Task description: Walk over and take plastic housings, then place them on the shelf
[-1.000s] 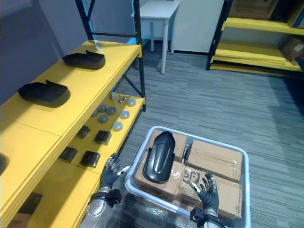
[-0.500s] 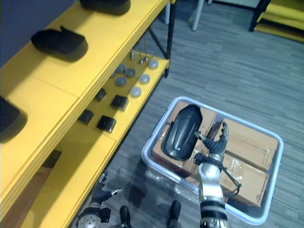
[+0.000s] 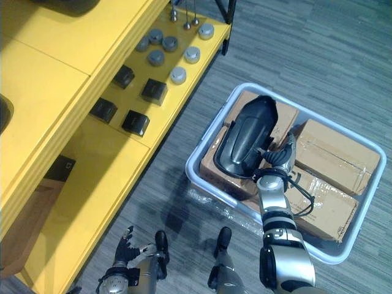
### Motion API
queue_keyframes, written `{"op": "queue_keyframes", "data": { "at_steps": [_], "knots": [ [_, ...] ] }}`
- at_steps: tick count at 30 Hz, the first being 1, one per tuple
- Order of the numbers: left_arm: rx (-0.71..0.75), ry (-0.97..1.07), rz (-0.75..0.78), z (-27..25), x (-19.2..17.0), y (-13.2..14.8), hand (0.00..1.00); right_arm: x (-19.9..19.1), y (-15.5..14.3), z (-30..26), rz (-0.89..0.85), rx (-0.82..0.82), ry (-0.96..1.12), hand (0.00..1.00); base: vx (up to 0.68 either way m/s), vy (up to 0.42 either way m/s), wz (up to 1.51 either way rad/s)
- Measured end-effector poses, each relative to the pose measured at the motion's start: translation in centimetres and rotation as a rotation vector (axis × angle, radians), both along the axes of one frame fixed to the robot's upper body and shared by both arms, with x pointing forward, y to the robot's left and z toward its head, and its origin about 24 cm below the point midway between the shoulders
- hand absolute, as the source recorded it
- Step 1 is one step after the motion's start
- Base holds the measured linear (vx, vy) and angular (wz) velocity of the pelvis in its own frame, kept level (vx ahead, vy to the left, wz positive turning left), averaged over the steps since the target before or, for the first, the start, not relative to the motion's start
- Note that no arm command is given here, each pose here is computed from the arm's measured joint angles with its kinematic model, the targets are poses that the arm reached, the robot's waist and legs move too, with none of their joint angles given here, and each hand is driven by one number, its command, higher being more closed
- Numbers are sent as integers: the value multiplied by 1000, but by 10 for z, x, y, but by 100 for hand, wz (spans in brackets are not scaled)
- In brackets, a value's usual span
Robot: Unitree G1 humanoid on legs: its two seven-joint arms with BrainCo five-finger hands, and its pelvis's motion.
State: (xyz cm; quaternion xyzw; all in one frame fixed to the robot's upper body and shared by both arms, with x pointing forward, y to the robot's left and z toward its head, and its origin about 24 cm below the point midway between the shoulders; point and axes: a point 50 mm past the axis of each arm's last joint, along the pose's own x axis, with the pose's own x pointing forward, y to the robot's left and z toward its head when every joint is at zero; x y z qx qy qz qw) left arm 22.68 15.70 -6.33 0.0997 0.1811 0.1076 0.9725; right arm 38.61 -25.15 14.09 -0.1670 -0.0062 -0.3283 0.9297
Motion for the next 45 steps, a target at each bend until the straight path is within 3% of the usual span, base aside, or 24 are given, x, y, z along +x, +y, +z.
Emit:
{"op": "queue_keyframes", "data": {
  "at_steps": [5, 6, 13, 18, 26, 31, 38, 45],
  "knots": [
    [-25, -5, 7, 1, 4, -4, 0, 8, -7, 16, -18, -13, 17, 0, -14, 47, 4],
    [-27, -11, 3, 2, 7, -6, 0, 8, -12, 19, -32, -19, 24, 100, -32, 48, 5],
    [-60, -31, -21, 6, 18, -15, 0, -5, -69, 45, -181, -69, 50, 100, -24, 46, 9],
    [-71, -40, -21, 8, 20, -18, 0, -6, -74, 49, -185, -67, 52, 100, 38, 18, -1],
    [-147, -208, -69, 44, 23, -23, 0, -6, -48, 0, -76, -104, 183, 100, 20, 10, -1],
    [-270, -359, -204, 82, 22, -34, 0, -10, -35, -5, 2, -322, 202, 100, 6, 2, -2],
    [-502, -265, -411, 79, 19, -65, 0, -22, -9, -6, 129, -673, 201, 100, 116, 1, -2],
    [-734, -95, -465, 74, 52, -90, 0, -32, 11, -21, 223, -788, 215, 100, 43, 28, 6]
  ]
}}
